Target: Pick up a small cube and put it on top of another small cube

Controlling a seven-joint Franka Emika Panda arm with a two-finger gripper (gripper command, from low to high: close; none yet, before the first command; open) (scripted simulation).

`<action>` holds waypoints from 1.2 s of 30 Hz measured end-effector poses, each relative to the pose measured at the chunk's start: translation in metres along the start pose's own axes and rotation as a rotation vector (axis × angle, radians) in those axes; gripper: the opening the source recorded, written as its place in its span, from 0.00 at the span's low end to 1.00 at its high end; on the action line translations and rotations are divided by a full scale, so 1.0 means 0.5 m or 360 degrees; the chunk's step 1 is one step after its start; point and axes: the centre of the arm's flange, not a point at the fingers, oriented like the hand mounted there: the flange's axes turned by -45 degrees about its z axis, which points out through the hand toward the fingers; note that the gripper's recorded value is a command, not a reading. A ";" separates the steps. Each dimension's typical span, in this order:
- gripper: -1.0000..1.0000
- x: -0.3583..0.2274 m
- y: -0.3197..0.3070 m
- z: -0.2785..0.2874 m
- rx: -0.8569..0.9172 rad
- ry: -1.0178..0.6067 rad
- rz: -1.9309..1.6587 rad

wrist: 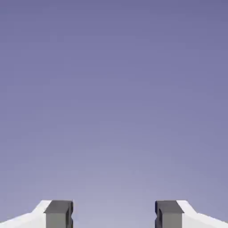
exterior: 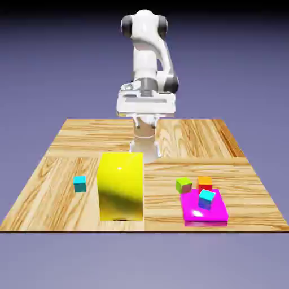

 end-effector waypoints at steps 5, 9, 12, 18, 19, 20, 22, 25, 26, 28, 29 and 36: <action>0.50 -0.052 0.232 0.097 -0.0171 -0.0323 0.0652; 0.50 -0.141 0.393 0.151 -0.0302 -0.0565 0.1129; 0.50 -0.226 0.506 0.172 -0.0408 -0.0724 0.1485; 0.50 -0.418 0.651 0.193 -0.0594 -0.1055 0.2076; 0.50 -0.446 0.654 0.203 -0.0611 -0.1128 0.2132; 0.50 -0.474 0.658 0.210 -0.0632 -0.1198 0.2191; 0.50 -0.502 0.632 0.236 -0.0630 -0.1328 0.2191; 0.50 -0.514 0.612 0.264 -0.0613 -0.1349 0.2147; 0.50 -0.531 0.608 0.282 -0.0612 -0.1347 0.2146; 0.50 -0.569 0.600 0.317 -0.0613 -0.1348 0.2146; 0.50 -0.590 0.595 0.333 -0.0615 -0.1350 0.2148; 0.00 -0.520 0.610 0.272 -0.0610 -0.1347 0.2147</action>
